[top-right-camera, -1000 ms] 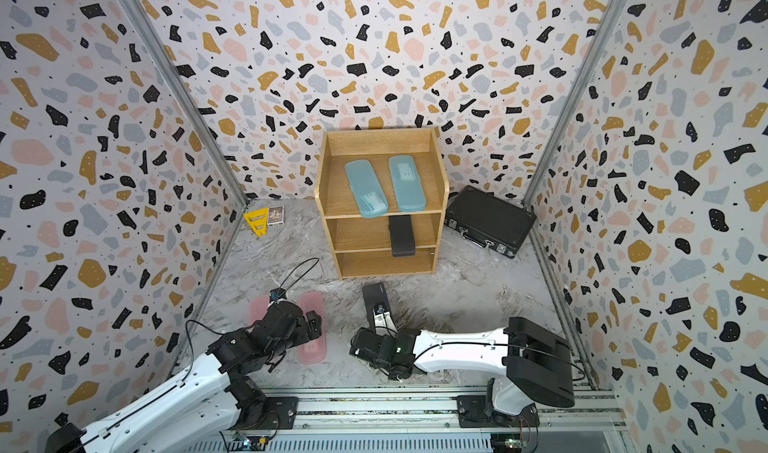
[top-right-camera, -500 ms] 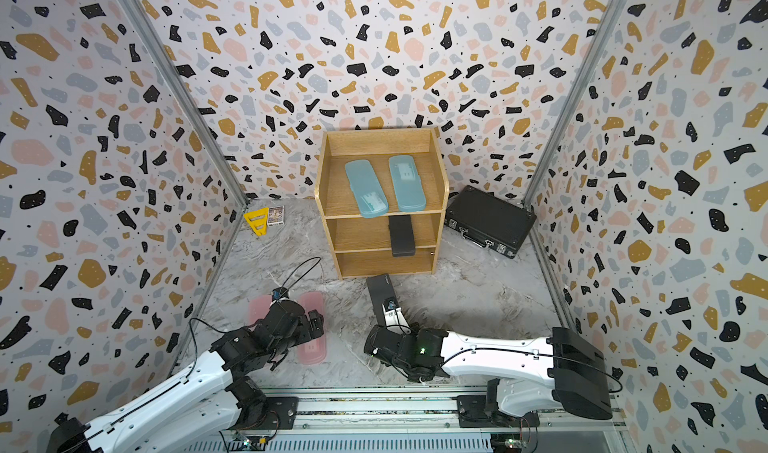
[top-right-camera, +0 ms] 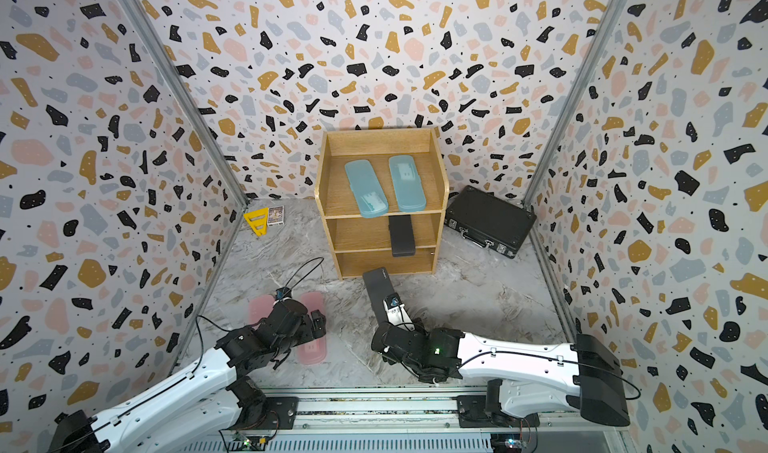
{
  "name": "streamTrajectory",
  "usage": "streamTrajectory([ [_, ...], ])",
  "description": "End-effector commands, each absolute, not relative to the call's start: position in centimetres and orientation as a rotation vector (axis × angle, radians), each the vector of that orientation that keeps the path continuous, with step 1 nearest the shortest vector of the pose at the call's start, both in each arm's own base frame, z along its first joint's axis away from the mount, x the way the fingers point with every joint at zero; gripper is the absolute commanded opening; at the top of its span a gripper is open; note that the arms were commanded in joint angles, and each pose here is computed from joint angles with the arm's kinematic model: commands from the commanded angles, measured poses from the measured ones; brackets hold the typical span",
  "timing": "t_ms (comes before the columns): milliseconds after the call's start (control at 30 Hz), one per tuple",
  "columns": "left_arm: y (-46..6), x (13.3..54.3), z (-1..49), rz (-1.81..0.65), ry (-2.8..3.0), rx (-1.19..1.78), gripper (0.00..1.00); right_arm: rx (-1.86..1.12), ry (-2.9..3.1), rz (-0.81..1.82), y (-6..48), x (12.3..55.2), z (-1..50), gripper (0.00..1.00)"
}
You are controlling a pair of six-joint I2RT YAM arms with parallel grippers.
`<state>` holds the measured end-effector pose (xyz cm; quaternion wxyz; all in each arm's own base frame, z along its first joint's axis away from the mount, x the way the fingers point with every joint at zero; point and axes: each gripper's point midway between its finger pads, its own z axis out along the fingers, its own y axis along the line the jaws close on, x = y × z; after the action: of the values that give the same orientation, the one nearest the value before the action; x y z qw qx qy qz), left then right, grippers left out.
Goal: Place the pencil cases on the shelf according to color
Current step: Pick up the pencil case from the center of the board, then place the pencil case on the shelf.
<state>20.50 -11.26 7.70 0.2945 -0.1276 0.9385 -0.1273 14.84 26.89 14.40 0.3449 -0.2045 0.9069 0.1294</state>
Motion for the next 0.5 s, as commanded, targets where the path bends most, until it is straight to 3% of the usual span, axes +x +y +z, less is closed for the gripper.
streamTrajectory([
  [0, -11.6, 21.0, 8.0, -0.361, 2.479, -0.350, 1.00, -0.536, 2.296, 0.367, 27.4, 15.3, 16.7, 0.32],
  [467, -11.6, 21.1, 8.0, -0.362, 2.475, -0.347, 1.00, -0.497, 2.258, 0.390, 28.7, 17.6, 20.2, 0.35],
])
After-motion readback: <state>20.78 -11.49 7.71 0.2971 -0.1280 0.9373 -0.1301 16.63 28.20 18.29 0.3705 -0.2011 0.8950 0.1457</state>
